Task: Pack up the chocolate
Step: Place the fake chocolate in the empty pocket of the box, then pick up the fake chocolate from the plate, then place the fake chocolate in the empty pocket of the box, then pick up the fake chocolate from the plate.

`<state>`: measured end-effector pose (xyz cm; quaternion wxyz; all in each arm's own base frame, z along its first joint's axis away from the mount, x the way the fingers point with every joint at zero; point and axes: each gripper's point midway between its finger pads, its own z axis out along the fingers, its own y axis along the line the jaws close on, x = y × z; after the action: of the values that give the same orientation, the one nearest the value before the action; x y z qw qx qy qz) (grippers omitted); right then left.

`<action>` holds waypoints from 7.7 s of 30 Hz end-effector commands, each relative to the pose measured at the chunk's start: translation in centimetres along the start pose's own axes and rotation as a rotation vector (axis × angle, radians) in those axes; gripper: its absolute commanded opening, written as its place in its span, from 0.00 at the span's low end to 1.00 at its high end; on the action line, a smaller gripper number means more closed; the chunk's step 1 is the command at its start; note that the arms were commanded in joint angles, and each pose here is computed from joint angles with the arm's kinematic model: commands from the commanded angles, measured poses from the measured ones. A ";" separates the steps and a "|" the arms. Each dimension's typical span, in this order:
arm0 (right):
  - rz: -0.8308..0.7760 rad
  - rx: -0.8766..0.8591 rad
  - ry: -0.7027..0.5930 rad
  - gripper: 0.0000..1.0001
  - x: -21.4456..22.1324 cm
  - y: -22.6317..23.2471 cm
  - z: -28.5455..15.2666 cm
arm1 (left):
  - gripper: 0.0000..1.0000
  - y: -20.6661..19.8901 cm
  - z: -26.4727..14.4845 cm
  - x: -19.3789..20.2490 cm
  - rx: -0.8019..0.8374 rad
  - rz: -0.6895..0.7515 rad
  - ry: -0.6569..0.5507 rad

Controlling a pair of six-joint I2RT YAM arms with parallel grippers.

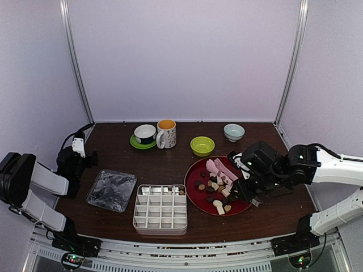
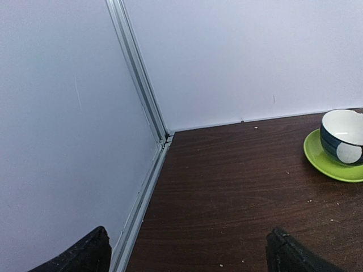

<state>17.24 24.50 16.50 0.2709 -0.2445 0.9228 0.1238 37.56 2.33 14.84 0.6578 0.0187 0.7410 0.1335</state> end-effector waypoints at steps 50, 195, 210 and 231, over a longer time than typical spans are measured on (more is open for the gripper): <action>0.238 0.218 0.296 0.36 9.0 -8.8 1.1 | 0.98 0.7 0.3 -1.2 -0.023 -0.011 -0.037; -0.128 -0.314 -0.021 0.32 -6.2 12.6 5.9 | 0.98 0.6 0.3 -1.2 -0.022 -0.010 -0.036; -0.082 -0.168 -0.011 0.32 -2.6 6.2 0.7 | 0.98 0.6 0.3 -1.2 -0.022 -0.011 -0.036; 0.014 -0.023 0.192 0.32 5.4 -0.5 -1.1 | 0.98 0.6 0.3 -1.2 -0.022 -0.010 -0.037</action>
<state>13.07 22.97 14.35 0.1888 -0.2656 0.9356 0.1359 37.56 2.33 14.84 0.6578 0.0187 0.7410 0.1335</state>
